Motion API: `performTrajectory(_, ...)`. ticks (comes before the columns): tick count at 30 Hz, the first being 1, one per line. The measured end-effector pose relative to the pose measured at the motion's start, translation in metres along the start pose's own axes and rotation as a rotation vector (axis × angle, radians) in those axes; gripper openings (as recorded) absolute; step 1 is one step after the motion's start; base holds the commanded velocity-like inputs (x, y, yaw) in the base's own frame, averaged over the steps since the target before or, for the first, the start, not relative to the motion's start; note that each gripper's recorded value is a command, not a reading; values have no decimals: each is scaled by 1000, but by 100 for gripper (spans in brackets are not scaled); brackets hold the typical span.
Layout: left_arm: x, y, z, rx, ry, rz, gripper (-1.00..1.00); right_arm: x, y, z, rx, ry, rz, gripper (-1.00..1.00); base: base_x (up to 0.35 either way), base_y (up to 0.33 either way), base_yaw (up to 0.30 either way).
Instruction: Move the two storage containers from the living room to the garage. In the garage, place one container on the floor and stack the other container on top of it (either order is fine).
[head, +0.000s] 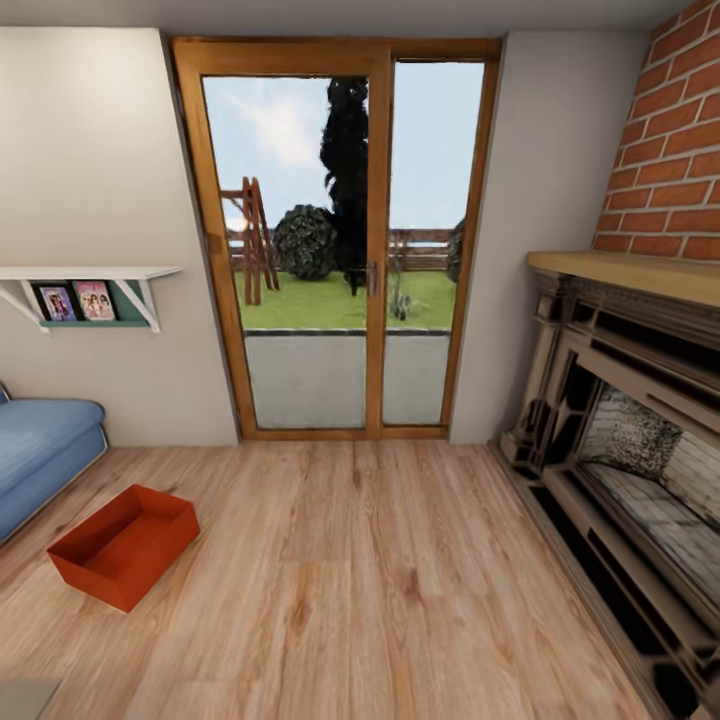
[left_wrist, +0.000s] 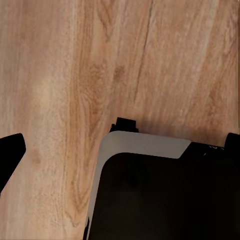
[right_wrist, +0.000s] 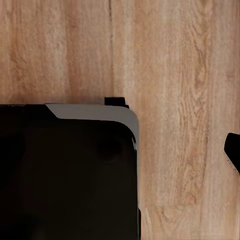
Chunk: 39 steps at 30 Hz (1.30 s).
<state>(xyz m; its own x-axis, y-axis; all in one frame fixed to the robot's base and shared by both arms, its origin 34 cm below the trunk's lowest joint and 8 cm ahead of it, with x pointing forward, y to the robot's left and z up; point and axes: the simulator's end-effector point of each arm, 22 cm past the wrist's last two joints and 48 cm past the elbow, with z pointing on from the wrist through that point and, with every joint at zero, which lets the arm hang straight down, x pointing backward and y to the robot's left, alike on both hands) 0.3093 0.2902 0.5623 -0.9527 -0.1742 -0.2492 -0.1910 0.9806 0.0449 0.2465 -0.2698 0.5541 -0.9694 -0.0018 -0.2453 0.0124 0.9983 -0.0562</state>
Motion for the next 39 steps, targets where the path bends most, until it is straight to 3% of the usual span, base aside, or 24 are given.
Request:
performTrajectory(21,0,0,0,0,0,0,100,0,5,0,-8,0,-1,100,318,0,13)
performTrajectory(39,0,0,0,0,0,-1,100,0,1,0,-2,0,2,100,318,0,254)
